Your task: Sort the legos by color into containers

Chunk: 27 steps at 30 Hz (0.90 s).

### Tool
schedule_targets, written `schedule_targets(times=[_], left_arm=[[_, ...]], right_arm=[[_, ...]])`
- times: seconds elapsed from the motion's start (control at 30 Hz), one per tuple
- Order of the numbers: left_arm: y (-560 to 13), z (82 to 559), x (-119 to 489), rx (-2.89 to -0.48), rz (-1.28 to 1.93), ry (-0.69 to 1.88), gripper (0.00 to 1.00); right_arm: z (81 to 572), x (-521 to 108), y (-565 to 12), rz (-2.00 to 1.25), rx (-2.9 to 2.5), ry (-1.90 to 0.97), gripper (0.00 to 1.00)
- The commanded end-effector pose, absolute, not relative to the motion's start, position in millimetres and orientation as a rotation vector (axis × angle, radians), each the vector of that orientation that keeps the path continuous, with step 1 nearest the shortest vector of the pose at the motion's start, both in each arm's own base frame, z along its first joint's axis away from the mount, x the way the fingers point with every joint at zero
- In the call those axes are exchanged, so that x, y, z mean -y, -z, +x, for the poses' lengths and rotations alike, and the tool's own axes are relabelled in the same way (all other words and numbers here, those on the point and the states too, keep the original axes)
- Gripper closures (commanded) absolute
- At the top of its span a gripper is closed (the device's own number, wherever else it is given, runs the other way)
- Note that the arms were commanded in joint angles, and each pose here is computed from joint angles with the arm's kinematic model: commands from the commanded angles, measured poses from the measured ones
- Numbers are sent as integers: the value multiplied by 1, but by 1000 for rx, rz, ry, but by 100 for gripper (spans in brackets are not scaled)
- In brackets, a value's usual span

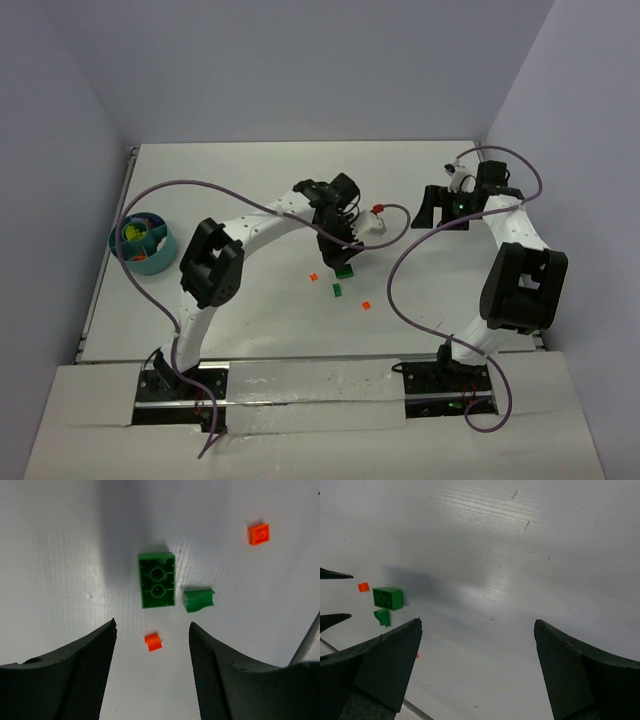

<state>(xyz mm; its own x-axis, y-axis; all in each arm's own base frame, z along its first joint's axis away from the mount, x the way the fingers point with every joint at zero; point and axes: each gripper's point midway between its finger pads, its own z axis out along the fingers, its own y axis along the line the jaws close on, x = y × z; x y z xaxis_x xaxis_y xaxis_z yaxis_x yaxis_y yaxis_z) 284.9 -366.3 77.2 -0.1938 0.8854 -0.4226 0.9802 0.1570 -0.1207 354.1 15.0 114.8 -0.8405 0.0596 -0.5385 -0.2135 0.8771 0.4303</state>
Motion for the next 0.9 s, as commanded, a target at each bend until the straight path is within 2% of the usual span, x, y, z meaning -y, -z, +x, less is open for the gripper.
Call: schedule_targets(times=[0.0, 0.57, 0.87], left_arm=[[-77, 285, 377, -2134, 1845, 454, 33], [-42, 269, 393, -2154, 1932, 305, 33], [-20, 280, 408, -2157, 1887, 251, 35]], right_arm=[[357, -5, -132, -146, -2454, -609, 0], [350, 1, -144, -180, -2411, -633, 0], [338, 2, -153, -196, -2386, -638, 0]])
